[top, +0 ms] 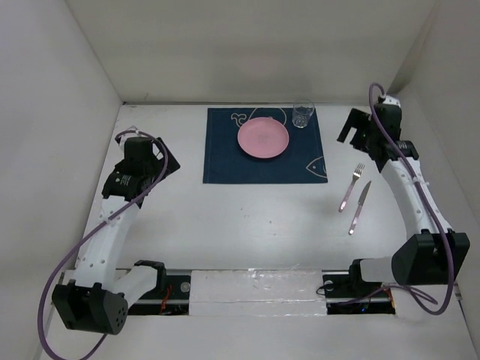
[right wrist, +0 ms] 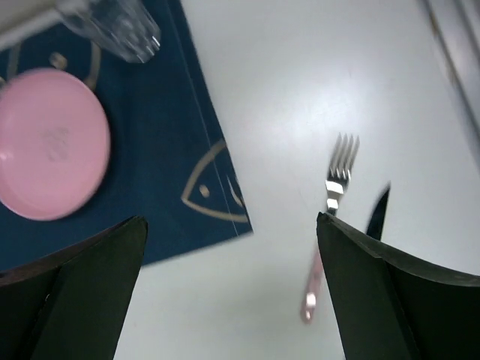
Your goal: Set the dinner table for one person
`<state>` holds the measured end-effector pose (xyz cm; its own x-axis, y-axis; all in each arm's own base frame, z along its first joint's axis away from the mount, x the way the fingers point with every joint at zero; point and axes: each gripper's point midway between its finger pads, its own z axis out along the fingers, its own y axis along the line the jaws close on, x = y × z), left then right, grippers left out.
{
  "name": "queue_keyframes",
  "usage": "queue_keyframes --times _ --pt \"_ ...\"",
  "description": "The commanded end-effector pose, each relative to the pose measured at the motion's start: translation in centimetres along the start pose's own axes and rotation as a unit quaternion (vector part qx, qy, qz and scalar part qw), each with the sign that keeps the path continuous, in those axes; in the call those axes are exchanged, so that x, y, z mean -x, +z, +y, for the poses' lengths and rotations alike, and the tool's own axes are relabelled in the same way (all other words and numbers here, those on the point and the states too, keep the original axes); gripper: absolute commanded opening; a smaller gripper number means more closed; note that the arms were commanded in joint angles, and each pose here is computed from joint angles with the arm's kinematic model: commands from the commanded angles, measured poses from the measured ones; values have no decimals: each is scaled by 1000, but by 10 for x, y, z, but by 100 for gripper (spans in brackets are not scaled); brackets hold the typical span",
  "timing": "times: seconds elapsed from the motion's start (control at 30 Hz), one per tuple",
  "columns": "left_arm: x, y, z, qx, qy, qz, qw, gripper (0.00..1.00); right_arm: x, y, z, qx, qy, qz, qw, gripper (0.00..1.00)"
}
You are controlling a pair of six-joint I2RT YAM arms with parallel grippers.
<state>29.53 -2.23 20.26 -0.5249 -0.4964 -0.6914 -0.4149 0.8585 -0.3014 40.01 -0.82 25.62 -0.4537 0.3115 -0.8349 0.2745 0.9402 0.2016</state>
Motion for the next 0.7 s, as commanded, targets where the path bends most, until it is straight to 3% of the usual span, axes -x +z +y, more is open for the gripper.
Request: queue_keyframes --times 0.0,0.17,0.33,0.67 --pt "3 -3 0 -7 -3 -14 1000 100 -49 -16 -26 -32 65 67 995 100" --pt "-4 5 -4 -4 -3 14 1000 100 -112 -36 -77 -115 117 121 979 100" --pt "-8 7 -11 -20 2 31 999 100 -153 -39 -87 -102 159 178 966 98" --pt "-7 4 -13 -26 7 30 999 100 -206 -37 -114 -155 138 274 939 94"
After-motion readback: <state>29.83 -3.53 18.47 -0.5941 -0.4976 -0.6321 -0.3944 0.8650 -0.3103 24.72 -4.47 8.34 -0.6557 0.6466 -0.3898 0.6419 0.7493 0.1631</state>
